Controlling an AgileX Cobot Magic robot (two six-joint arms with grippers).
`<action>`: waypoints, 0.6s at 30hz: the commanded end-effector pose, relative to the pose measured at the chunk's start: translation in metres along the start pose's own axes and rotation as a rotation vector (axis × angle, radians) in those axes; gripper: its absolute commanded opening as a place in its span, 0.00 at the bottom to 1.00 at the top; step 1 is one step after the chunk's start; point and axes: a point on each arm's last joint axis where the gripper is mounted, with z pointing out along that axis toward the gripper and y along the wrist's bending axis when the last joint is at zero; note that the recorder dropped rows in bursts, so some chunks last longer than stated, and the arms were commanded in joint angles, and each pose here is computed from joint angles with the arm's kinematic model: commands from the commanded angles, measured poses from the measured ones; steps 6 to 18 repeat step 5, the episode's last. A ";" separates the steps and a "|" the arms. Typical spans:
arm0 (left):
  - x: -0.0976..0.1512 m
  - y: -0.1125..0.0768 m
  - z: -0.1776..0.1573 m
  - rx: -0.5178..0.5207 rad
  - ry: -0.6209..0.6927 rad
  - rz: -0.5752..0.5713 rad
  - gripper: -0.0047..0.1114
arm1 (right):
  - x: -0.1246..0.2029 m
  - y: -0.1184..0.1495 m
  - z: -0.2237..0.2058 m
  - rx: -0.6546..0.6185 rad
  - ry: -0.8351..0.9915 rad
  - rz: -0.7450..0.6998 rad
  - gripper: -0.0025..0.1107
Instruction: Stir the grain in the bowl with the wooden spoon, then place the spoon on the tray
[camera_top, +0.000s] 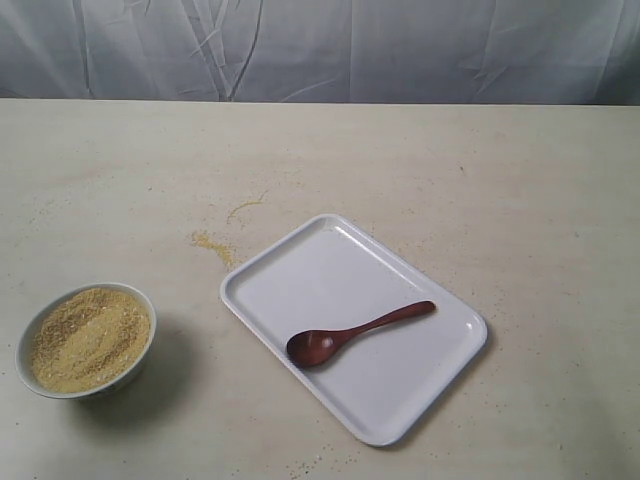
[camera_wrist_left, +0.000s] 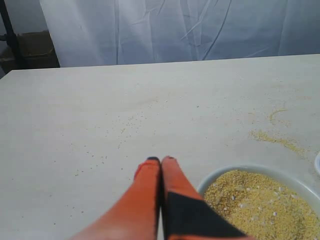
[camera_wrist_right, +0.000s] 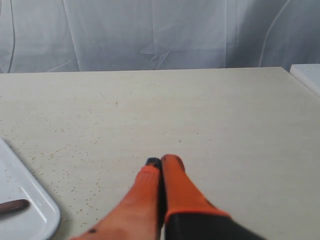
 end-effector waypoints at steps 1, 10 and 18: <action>0.001 0.000 0.000 0.000 -0.007 -0.010 0.04 | -0.001 0.000 0.000 -0.004 -0.018 -0.001 0.02; 0.001 0.000 0.000 0.000 -0.007 -0.010 0.04 | -0.001 0.000 0.000 -0.004 -0.018 -0.001 0.02; 0.001 0.000 0.000 0.000 -0.007 -0.010 0.04 | -0.001 0.000 0.000 -0.004 -0.018 -0.001 0.02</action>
